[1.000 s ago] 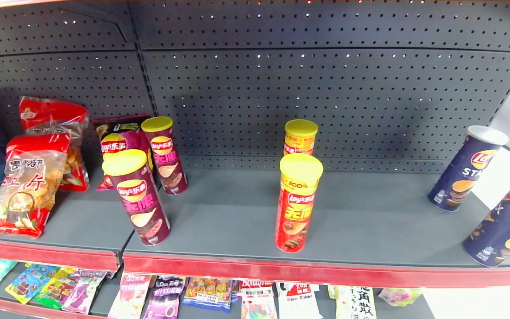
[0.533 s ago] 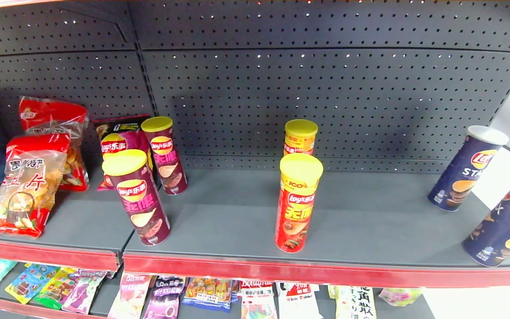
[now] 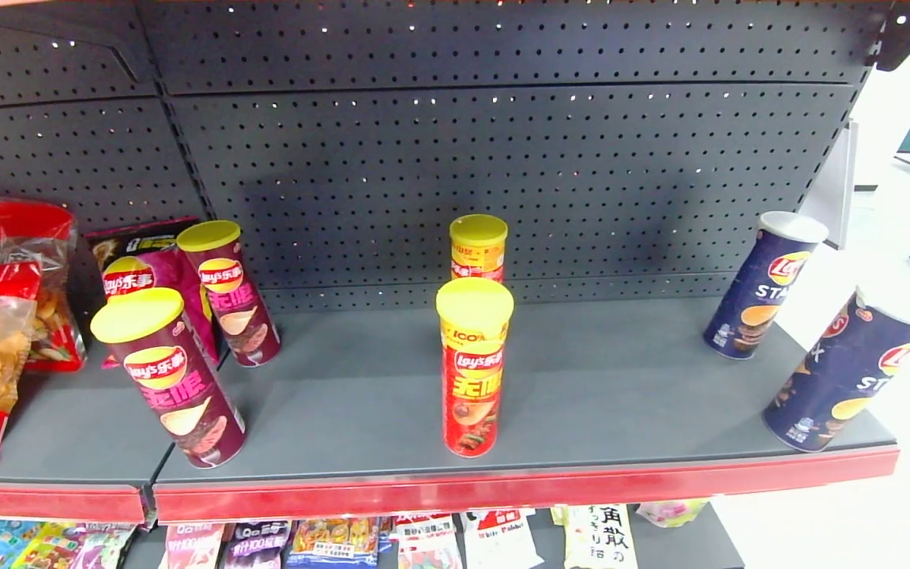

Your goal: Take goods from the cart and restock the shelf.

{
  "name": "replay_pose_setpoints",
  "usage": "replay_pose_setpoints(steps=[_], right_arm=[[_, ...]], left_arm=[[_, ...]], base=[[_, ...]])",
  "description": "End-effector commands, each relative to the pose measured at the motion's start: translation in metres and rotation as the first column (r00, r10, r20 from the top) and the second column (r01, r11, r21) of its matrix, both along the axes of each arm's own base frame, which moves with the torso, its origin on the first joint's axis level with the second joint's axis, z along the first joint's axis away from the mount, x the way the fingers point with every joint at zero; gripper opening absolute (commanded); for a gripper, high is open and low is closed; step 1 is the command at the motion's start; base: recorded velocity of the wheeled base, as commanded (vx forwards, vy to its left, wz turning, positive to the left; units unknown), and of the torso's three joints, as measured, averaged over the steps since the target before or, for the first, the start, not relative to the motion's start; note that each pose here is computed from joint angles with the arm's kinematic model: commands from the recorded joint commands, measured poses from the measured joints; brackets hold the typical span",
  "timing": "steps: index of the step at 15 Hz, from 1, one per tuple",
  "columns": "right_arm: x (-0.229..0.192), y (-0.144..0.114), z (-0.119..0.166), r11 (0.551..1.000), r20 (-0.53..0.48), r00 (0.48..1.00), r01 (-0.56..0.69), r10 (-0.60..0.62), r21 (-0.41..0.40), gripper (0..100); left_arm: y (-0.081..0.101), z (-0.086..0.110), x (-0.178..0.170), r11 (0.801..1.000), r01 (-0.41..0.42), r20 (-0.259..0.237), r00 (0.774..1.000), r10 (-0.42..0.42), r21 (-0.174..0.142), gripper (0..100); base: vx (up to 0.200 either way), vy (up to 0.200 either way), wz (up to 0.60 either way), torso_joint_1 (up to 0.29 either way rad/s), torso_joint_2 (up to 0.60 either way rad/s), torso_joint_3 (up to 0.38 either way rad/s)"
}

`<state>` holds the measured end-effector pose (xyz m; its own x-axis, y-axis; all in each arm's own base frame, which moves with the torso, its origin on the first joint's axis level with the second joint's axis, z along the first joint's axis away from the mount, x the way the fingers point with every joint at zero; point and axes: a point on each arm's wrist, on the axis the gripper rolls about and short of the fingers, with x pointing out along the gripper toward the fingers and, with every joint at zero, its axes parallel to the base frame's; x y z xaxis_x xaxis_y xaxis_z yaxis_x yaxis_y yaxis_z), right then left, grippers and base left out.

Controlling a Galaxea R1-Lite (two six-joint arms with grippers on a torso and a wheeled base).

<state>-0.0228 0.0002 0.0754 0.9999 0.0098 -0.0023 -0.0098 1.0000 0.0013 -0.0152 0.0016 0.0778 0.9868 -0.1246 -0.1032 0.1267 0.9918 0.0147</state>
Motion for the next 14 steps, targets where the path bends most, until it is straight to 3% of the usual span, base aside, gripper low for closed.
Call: replay_pose_setpoints(steps=[1,11,14], right_arm=[[-0.0001,0.0000,0.0001,1.000,0.001,1.000,-0.001,0.001,0.000,100],[-0.0001,0.0000,0.0001,1.000,0.001,1.000,-0.001,0.001,0.000,100],[0.0000,0.0000,-0.0003,1.000,-0.001,1.000,-0.001,0.001,0.000,100]], left_arm=[[0.0000,-0.0001,0.0000,1.000,0.002,-0.001,1.000,-0.002,0.000,100],[0.0001,0.0000,0.0000,1.000,-0.003,0.001,1.000,0.003,0.000,100],[0.0000,-0.0001,0.0000,1.000,-0.001,-0.001,1.000,0.001,0.001,100]], base=[[0.000,0.000,0.00,0.000,0.00,0.000],[0.000,0.000,0.00,0.000,0.00,0.000],[-0.200,0.000,0.00,0.007,0.00,0.002]])
